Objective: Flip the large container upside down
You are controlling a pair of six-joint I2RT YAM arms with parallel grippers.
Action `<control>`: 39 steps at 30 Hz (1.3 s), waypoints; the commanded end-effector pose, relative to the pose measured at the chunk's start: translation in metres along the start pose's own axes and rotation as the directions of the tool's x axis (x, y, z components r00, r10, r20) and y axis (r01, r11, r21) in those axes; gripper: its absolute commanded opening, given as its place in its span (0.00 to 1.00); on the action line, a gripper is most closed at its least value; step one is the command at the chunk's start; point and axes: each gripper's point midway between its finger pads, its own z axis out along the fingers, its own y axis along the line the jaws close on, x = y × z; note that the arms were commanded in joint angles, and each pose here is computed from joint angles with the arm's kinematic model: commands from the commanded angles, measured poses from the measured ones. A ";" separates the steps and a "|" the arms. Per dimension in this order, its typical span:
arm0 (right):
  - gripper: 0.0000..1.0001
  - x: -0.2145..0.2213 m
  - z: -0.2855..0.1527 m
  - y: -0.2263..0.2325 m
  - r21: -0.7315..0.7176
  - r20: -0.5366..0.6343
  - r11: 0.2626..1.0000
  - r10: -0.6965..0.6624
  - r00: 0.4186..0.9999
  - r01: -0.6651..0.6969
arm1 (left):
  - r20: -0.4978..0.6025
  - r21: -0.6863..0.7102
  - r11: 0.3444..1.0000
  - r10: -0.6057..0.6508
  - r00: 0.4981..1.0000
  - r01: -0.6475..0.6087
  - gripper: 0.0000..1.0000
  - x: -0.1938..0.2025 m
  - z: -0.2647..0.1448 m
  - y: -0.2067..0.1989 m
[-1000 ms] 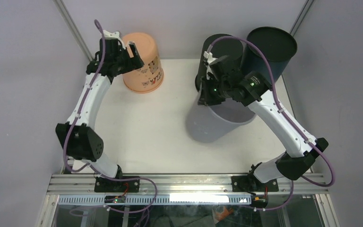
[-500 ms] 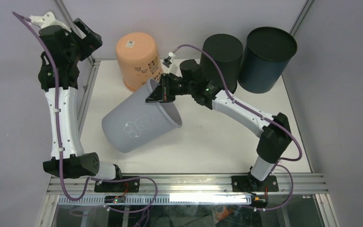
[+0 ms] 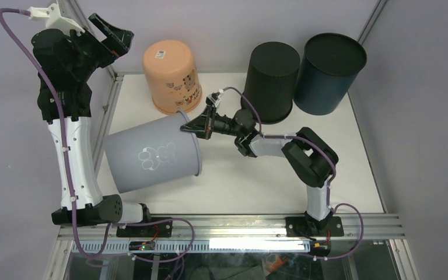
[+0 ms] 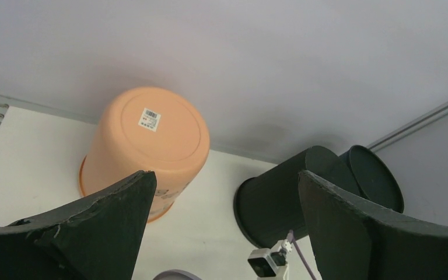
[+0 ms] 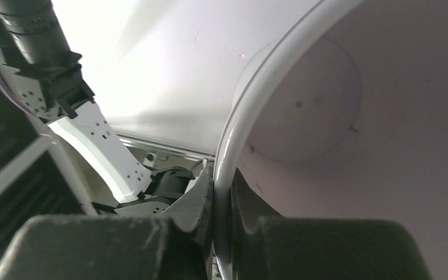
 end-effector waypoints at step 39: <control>0.65 0.006 -0.159 -0.127 0.267 0.404 0.914 0.181 0.896 -0.305 | -0.156 0.118 0.993 -0.005 0.988 0.023 0.99 0.051 0.029 -0.022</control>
